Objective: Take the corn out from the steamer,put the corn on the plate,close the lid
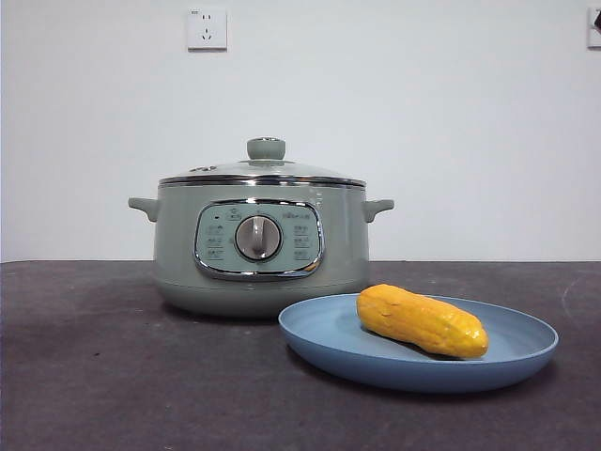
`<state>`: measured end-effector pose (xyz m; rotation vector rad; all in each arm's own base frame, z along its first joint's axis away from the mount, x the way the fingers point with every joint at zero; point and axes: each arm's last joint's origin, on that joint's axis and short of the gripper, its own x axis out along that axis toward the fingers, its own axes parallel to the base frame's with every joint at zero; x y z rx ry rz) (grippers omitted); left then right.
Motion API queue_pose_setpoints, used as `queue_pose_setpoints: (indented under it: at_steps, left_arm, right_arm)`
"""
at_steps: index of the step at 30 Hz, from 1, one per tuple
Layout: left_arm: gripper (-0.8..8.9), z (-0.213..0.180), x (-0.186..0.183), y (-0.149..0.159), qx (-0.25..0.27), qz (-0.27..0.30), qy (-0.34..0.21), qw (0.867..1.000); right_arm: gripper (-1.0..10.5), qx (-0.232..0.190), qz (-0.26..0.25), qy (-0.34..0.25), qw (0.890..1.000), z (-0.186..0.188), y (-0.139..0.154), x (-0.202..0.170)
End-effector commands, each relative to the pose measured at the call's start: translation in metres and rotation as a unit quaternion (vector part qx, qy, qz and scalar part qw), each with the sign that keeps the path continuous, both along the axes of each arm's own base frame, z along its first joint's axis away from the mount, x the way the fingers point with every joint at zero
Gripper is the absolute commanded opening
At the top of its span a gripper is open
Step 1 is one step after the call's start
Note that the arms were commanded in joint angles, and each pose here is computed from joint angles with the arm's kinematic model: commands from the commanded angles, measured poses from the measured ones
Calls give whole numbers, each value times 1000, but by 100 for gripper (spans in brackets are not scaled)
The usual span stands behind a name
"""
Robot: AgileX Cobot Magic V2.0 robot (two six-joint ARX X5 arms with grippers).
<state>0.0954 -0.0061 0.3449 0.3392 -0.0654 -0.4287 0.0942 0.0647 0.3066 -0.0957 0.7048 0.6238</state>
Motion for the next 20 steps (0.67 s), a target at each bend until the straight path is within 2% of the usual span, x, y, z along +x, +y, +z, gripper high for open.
queue_pose_setpoints:
  at_steps: [1,11,17,20]
  left_arm:
    - [-4,-36,-1,1,-34,15,25,999]
    - [-4,-131,-4,3,-79,53,79,992]
    - [-4,-169,-2,5,-92,89,106,986]
    - [-4,-186,-1,5,-92,89,120,984]
  right_arm:
    - [1,2,-3,0,1000,-1,0,0]
    - [1,2,-2,0,1000,-1,0,0]
    - [1,2,-2,0,1000,-1,0,0]
    - [1,2,-2,0,1000,-1,0,0]
